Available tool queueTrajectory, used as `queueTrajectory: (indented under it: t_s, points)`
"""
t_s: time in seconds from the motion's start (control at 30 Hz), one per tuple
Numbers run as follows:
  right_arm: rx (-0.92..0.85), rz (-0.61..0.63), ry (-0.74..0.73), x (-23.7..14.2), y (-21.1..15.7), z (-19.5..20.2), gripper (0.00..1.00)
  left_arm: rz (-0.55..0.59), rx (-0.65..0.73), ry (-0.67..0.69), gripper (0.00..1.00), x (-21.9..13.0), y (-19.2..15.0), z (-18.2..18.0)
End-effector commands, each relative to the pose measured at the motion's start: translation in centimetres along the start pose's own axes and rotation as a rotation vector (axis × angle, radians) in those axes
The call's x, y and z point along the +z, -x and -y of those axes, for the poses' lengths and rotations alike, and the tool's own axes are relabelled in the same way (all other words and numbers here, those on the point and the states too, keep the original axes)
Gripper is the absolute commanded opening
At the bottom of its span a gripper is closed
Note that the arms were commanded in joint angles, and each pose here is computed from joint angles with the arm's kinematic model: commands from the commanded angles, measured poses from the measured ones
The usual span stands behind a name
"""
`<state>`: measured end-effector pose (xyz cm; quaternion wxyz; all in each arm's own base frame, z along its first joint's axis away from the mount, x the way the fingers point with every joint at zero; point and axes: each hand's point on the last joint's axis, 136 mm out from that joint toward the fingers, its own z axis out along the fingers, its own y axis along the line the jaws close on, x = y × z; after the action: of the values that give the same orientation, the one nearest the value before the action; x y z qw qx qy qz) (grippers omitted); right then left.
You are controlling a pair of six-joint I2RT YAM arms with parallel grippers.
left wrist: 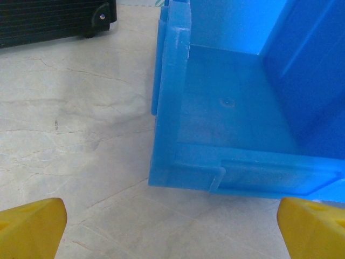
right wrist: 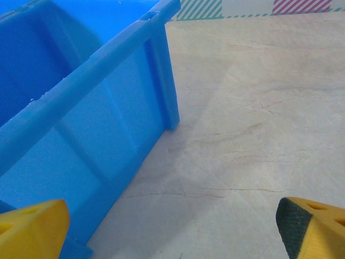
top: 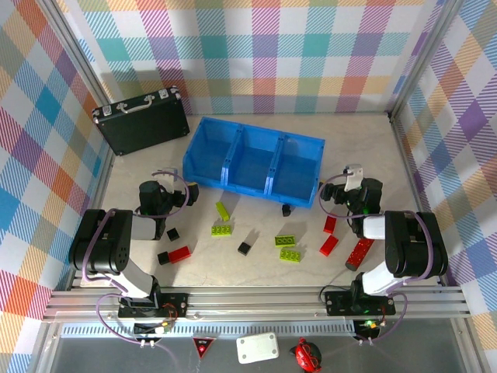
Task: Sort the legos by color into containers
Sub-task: Rotate the container at the top-center of the table.
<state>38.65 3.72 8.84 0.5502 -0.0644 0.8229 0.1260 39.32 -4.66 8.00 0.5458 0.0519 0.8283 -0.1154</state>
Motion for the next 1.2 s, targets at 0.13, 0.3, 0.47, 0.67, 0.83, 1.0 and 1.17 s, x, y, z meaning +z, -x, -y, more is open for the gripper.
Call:
queueTrajectory:
  t_s: [0.13, 0.3, 0.47, 0.67, 0.83, 1.0, 1.17]
  points:
    - [-0.021, 0.029, 0.021, -0.4, 1.7, -0.7, 0.99, 0.029, 0.020, -0.013, 1.00, -0.5, 0.8, 0.1]
    - [-0.018, 0.010, 0.010, -1.4, 2.6, -0.9, 0.99, 0.079, 0.006, 0.042, 1.00, -1.5, 1.4, -0.6]
    - [0.033, -0.082, -0.019, -2.4, 2.4, -0.8, 0.99, 0.058, 0.005, 0.023, 1.00, -2.0, 2.7, -0.1]
    - [0.181, -0.148, 0.007, -4.5, 3.4, -2.1, 0.98, 0.021, -0.022, 0.077, 1.00, -2.7, 3.5, -0.5]
    - [0.337, -0.247, 0.069, -6.5, 3.9, -4.4, 0.88, -0.040, -0.093, 0.180, 1.00, -3.7, 4.2, -1.6]
    - [0.448, -0.391, 0.096, -8.6, 2.8, -7.3, 0.81, -0.085, -0.175, 0.180, 1.00, -4.7, 5.6, -0.9]
    - [0.489, -0.538, 0.168, -10.5, 1.2, -11.5, 0.77, -0.190, -0.256, 0.134, 1.00, -5.5, 6.1, 0.5]
